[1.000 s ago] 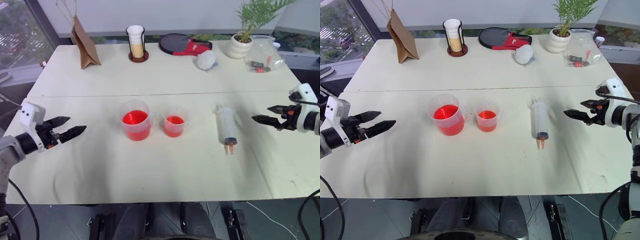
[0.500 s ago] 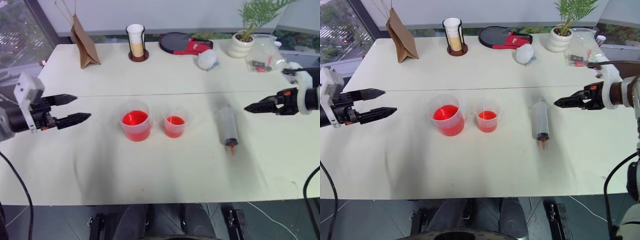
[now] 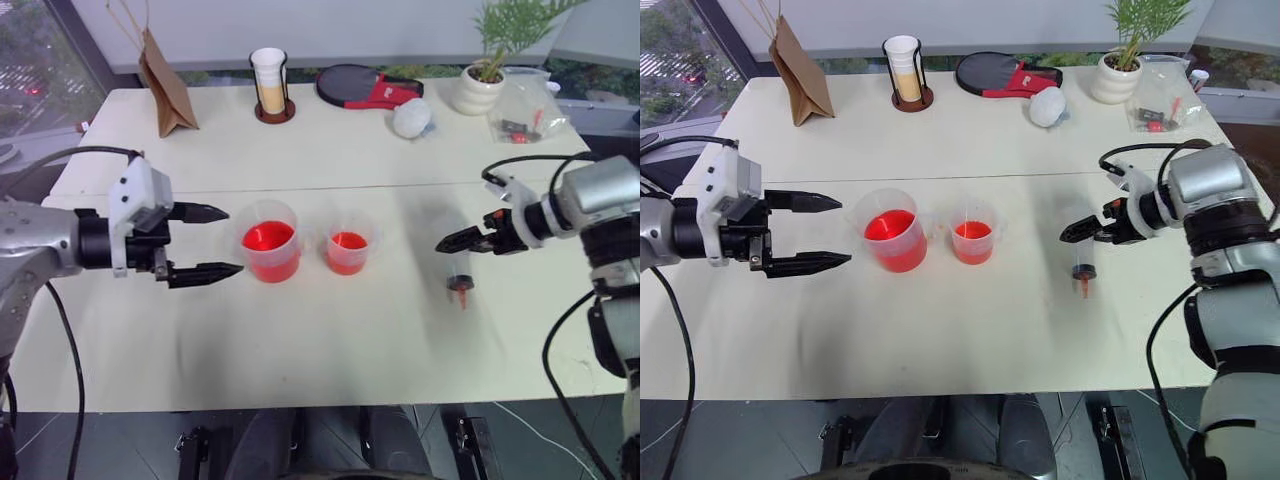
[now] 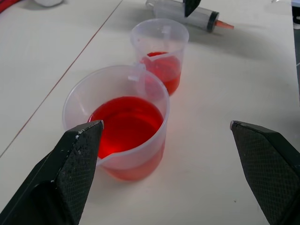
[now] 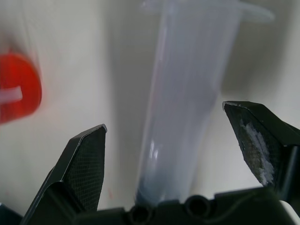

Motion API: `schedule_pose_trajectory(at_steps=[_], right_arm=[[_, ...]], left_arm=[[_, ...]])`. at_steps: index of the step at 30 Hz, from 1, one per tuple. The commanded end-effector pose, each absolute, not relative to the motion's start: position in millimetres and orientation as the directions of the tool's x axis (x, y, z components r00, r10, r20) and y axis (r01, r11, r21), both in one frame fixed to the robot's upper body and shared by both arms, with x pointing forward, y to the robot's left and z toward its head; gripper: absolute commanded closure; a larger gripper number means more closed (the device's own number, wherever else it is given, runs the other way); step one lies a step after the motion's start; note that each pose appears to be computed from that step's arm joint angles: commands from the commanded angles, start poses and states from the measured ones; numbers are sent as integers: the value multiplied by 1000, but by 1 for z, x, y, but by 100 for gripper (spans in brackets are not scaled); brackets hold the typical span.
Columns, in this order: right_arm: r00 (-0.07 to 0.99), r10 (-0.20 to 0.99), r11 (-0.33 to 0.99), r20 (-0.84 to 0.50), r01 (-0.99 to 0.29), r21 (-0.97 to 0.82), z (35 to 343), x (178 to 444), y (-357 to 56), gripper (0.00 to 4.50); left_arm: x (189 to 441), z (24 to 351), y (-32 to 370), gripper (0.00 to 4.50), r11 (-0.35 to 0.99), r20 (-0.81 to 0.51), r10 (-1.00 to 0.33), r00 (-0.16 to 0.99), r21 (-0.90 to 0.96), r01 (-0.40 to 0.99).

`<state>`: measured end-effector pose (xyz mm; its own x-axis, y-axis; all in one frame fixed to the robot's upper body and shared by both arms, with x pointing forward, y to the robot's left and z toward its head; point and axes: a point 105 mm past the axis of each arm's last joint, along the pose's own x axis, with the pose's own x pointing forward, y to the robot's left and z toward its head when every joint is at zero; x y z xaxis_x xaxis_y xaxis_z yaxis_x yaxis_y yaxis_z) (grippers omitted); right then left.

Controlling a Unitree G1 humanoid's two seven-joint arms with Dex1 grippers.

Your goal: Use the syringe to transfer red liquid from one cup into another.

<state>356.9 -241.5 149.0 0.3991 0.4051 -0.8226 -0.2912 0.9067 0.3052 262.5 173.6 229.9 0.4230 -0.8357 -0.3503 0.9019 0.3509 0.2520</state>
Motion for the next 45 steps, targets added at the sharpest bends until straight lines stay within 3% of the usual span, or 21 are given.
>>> schedule_pose_trajectory(at_steps=[1,3,6,7,11,13,15,17,19,21,22,25,27,31,38,45], right_arm=[[446,319,936,-836,-287,204,151,371,-245,63],[452,304,939,-839,-289,185,150,375,-244,136],[438,314,936,-843,-290,198,148,375,-238,298],[426,325,933,-844,-291,213,148,374,-234,319],[440,358,926,-823,-281,252,155,374,-230,320],[529,432,897,-730,-339,284,187,386,-222,320],[640,578,812,-506,-510,283,251,401,-200,320],[661,719,694,-217,-700,169,323,399,-174,320],[583,812,584,35,-809,-67,376,382,-150,320],[476,866,499,153,-842,-205,396,364,-126,320],[444,877,473,183,-863,-175,399,362,-110,320],[320,903,359,287,-929,-94,398,354,-64,320],[246,920,307,305,-936,-172,383,346,-36,320],[93,929,161,357,-973,-164,357,325,1,320],[50,973,99,225,-972,-212,279,320,35,320],[81,973,127,217,-970,-209,253,335,50,320]], left_arm=[[261,230,169,0,353,-333,-839,430,267,897],[262,227,169,0,362,-331,-837,436,263,894],[262,226,168,0,371,-322,-838,441,257,893],[262,226,168,0,373,-317,-839,442,255,892],[266,232,176,0,420,-280,-829,484,259,870],[272,239,188,0,470,-241,-816,526,253,846],[280,252,206,0,533,-178,-800,573,228,815],[285,263,223,0,576,-127,-788,603,197,794],[286,266,234,0,584,-135,-783,607,178,792],[289,264,243,0,587,-170,-771,613,181,789],[292,265,249,0,601,-174,-760,627,181,779],[300,267,262,0,634,-163,-738,655,168,755],[303,264,269,0,647,-167,-728,665,155,747],[302,256,281,0,682,-172,-699,694,133,720],[286,270,268,0,666,-119,-719,684,162,728],[278,288,248,0,625,-97,-750,654,216,750]])
